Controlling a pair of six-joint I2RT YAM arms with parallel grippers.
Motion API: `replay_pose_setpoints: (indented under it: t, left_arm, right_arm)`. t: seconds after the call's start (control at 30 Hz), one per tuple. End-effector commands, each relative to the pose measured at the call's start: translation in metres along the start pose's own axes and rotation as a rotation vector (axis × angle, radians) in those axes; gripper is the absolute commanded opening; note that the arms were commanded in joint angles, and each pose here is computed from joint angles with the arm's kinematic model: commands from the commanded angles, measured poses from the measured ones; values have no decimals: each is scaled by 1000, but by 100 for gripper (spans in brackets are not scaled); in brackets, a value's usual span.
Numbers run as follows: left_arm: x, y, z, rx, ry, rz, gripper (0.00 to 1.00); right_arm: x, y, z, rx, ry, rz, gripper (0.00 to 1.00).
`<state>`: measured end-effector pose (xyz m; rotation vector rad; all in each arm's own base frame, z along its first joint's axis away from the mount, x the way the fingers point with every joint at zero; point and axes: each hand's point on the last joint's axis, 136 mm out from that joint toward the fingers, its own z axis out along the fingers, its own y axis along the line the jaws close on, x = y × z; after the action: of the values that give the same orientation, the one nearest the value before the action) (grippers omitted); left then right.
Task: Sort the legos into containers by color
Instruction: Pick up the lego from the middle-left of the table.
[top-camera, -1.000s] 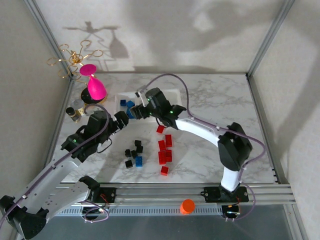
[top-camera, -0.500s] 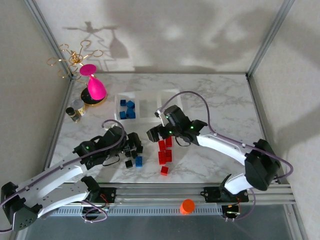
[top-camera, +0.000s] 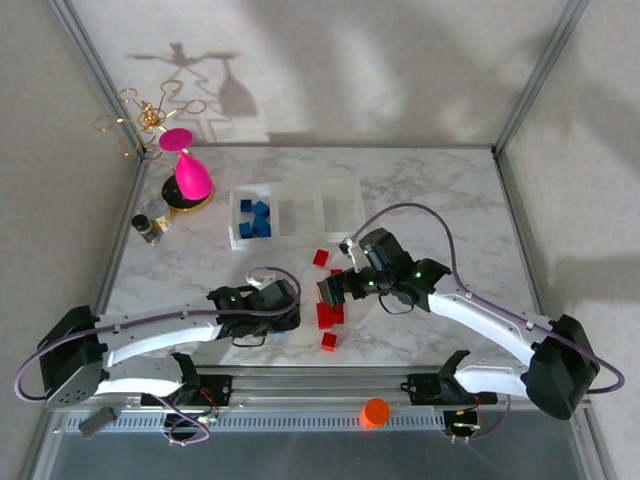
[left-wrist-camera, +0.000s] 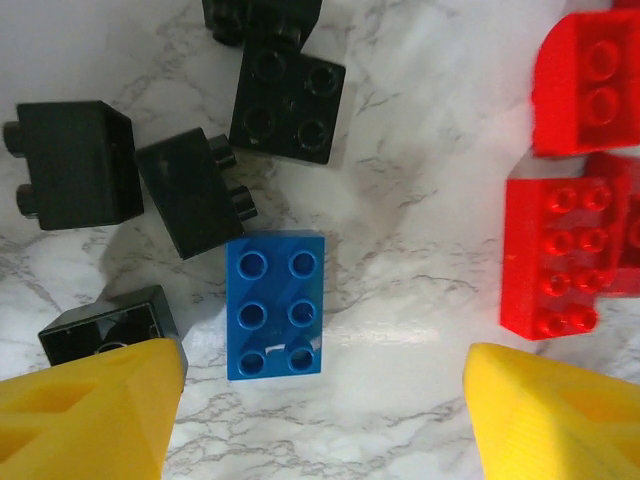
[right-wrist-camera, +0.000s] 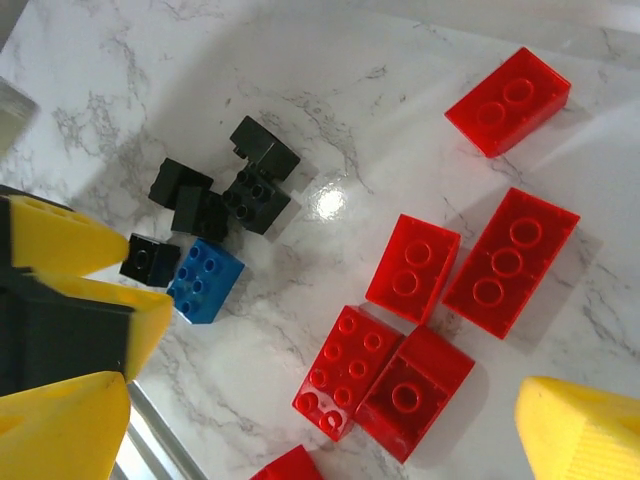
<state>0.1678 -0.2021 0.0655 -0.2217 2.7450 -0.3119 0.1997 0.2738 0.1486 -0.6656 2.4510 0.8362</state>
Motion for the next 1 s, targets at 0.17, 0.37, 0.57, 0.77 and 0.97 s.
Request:
replay_pose_setpoints:
  t: [0.17,0.37,0.57,0.77,0.97]
  left_arm:
    - [-8,-14,12,-49,-31,19,69]
    - [-6,-1,20,-123,-39,29,67]
    - [0,7,29,-157,-20,37,66]
    - [7,10,36,-174,3,45,63]
    - [12,7,43,-157,25,51,56]
  right_arm:
    - [2,0,-2,-31,8,32,99]
    - [4,-2,0,-31,7,33,99]
    - [3,-5,2,-25,9,48,99]
    - [1,-9,4,-23,7,70,99]
    - [2,-14,7,-20,12,86,99]
